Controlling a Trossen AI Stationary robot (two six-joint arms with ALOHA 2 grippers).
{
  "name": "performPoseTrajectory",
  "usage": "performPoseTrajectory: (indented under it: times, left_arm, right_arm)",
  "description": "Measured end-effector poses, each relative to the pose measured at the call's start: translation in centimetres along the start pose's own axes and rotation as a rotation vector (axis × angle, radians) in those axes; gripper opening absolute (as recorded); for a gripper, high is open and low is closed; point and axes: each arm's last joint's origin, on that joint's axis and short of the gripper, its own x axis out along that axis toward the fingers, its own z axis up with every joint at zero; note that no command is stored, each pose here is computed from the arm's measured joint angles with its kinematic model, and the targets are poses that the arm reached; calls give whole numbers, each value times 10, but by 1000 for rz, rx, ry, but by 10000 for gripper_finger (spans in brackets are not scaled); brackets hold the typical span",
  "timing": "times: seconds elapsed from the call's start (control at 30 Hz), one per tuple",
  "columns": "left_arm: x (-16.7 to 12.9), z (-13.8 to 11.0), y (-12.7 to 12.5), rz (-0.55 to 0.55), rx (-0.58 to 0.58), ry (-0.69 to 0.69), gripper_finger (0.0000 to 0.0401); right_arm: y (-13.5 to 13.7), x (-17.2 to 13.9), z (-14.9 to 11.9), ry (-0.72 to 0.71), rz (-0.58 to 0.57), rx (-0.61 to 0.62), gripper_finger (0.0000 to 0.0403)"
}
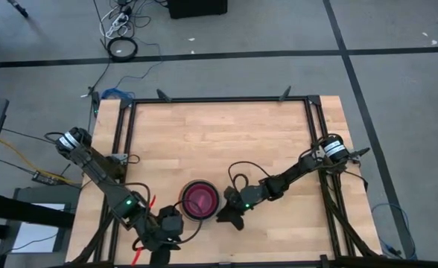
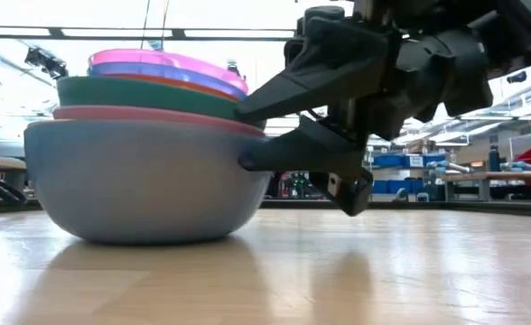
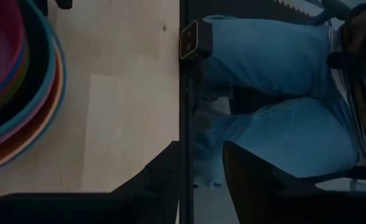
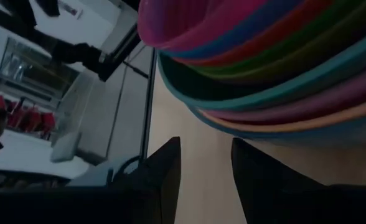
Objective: Nest bowls inside each other
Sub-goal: Move the stacked bowls to the top center of the table
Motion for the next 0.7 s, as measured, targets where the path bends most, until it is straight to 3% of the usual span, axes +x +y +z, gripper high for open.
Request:
performPoseTrajectory:
  times: [0.3, 0.43, 0.57, 0.7]
  left_arm:
    - [0, 1, 1, 4, -10, -1, 127]
    - [0, -3, 2, 3, -47, 59, 127]
    - [-1, -8, 7, 56, -48, 105, 127]
    - [-2, -16, 18, 171, -35, 187, 127]
  right_arm:
    - [-3, 0, 5, -35, -20, 8, 130]
    - [-2, -1, 7, -23, -1, 6, 130]
    - [-7, -2, 14, -54, -24, -2, 130]
    - [-10, -3, 19, 16, 37, -12, 130]
